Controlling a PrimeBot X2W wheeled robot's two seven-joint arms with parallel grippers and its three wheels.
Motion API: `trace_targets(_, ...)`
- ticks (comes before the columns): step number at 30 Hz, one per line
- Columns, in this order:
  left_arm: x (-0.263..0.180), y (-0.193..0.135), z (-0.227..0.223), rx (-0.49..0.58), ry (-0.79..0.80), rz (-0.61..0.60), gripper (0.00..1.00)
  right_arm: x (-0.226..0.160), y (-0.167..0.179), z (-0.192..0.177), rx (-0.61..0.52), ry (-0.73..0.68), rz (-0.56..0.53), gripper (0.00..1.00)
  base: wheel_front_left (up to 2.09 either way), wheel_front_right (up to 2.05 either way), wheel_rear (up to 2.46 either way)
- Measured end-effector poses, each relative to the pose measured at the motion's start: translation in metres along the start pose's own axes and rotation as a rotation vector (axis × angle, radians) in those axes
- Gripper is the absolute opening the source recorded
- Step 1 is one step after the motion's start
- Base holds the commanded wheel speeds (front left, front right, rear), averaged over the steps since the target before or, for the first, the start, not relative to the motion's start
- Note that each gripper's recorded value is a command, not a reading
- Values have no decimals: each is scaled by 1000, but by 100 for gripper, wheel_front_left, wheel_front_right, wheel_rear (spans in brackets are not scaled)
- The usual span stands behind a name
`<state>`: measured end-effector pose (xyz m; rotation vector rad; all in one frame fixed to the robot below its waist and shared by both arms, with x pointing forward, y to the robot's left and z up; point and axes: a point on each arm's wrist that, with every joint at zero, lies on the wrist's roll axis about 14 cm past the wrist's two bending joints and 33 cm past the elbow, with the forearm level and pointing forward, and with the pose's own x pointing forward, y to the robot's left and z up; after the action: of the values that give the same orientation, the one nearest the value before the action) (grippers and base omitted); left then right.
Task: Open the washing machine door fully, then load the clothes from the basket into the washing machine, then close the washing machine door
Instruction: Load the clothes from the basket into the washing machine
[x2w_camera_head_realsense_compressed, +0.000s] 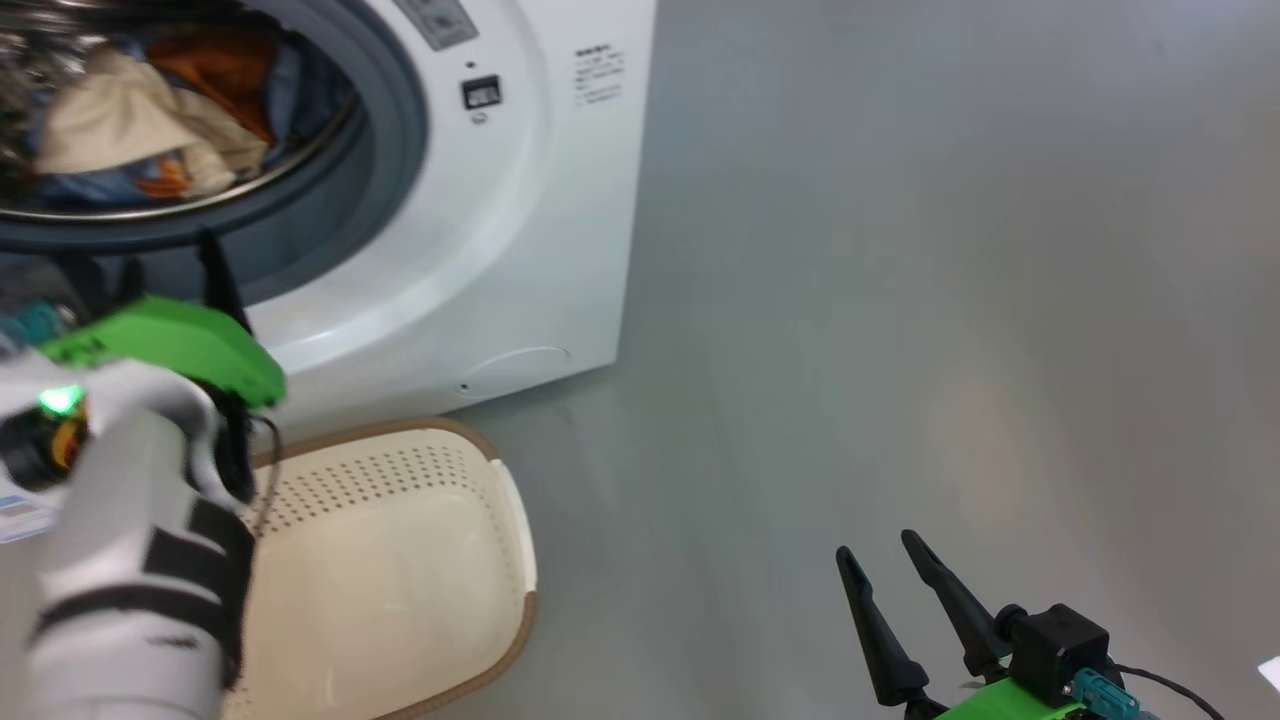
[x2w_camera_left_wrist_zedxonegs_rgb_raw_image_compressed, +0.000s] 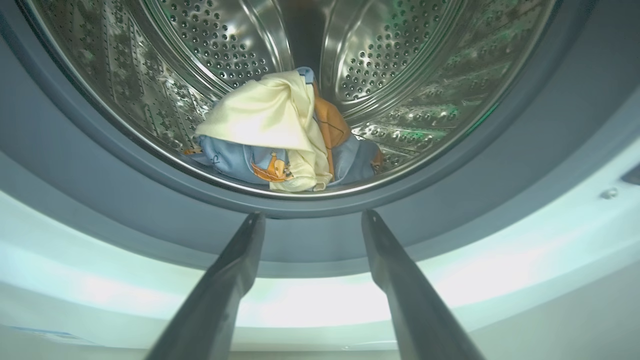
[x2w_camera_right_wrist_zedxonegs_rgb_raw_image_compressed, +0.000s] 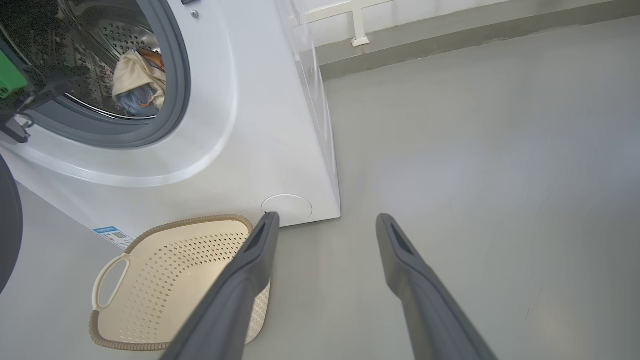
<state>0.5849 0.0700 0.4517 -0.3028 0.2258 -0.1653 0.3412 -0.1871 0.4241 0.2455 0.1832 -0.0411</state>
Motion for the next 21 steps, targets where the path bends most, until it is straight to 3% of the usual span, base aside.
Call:
trace_targets(9,-63,2,-4,-44,-60,-14,100,6,20,16,-12,-54,74,100,0,0,0)
trace_targets(21,-145,6,-18,-4,-117,-6,100,7,41,20,-9,-73,145,100,0,0,0)
